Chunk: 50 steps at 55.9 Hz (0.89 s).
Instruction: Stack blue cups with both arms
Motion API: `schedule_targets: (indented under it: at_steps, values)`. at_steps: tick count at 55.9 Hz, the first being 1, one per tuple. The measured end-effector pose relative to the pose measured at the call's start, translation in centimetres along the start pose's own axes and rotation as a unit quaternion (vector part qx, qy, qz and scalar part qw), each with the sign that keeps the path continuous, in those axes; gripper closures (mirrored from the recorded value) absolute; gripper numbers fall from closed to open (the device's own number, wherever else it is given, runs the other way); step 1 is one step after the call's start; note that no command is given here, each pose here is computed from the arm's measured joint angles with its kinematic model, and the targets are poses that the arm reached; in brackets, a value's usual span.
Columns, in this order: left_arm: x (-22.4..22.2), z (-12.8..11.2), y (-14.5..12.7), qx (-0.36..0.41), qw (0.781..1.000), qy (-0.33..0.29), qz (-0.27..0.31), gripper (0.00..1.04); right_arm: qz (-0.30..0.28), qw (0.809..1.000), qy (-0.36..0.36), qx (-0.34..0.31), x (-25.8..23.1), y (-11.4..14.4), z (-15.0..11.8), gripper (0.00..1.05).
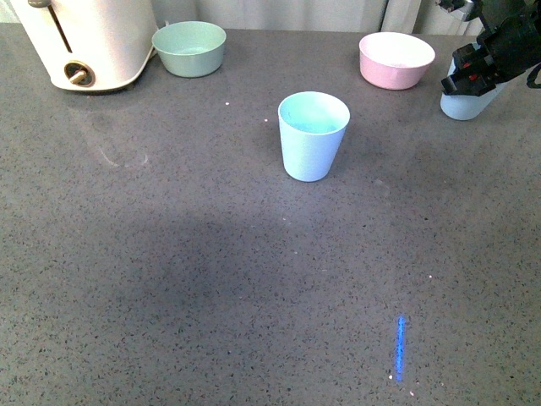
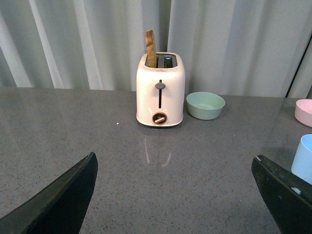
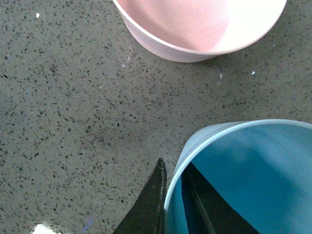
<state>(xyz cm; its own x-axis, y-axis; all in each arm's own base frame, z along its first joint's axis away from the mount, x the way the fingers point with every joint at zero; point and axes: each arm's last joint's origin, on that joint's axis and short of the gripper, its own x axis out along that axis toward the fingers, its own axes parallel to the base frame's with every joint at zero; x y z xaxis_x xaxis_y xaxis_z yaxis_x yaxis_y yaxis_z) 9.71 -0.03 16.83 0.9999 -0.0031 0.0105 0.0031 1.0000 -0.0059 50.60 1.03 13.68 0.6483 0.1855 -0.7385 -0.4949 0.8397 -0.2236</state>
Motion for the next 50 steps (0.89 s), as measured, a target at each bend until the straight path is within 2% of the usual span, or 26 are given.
schedule_targets:
  at_steps: [3, 13, 20, 25, 35, 50]
  values:
    - [0.0, 0.0, 0.0, 0.000, 1.000, 0.000, 0.000, 0.09, -0.003, 1.000, -0.002, 0.001, -0.6, -0.4, 0.1, 1.03]
    - [0.0, 0.0, 0.0, 0.000, 1.000, 0.000, 0.000, 0.09, -0.003, 1.000, -0.004, 0.009, -2.2, -1.2, -0.1, 1.03]
    - [0.0, 0.0, 0.0, 0.000, 1.000, 0.000, 0.000, 0.09, 0.036, 0.999, -0.016, -0.005, -4.5, -0.3, 0.1, 1.03]
    - [0.0, 0.0, 0.0, 0.000, 1.000, 0.000, 0.000, 0.09, 0.069, 0.996, -0.036, -0.031, -7.0, 1.6, 1.6, 1.03]
    - [0.0, 0.0, 0.0, 0.000, 1.000, 0.000, 0.000, 0.09, 0.163, 0.978, -0.087, -0.096, -11.4, 9.2, 5.4, 1.03]
    - [0.0, 0.0, 0.0, 0.000, 1.000, 0.000, 0.000, 0.09, 0.204, 0.966, -0.085, -0.133, -11.9, 13.9, 6.7, 1.03]
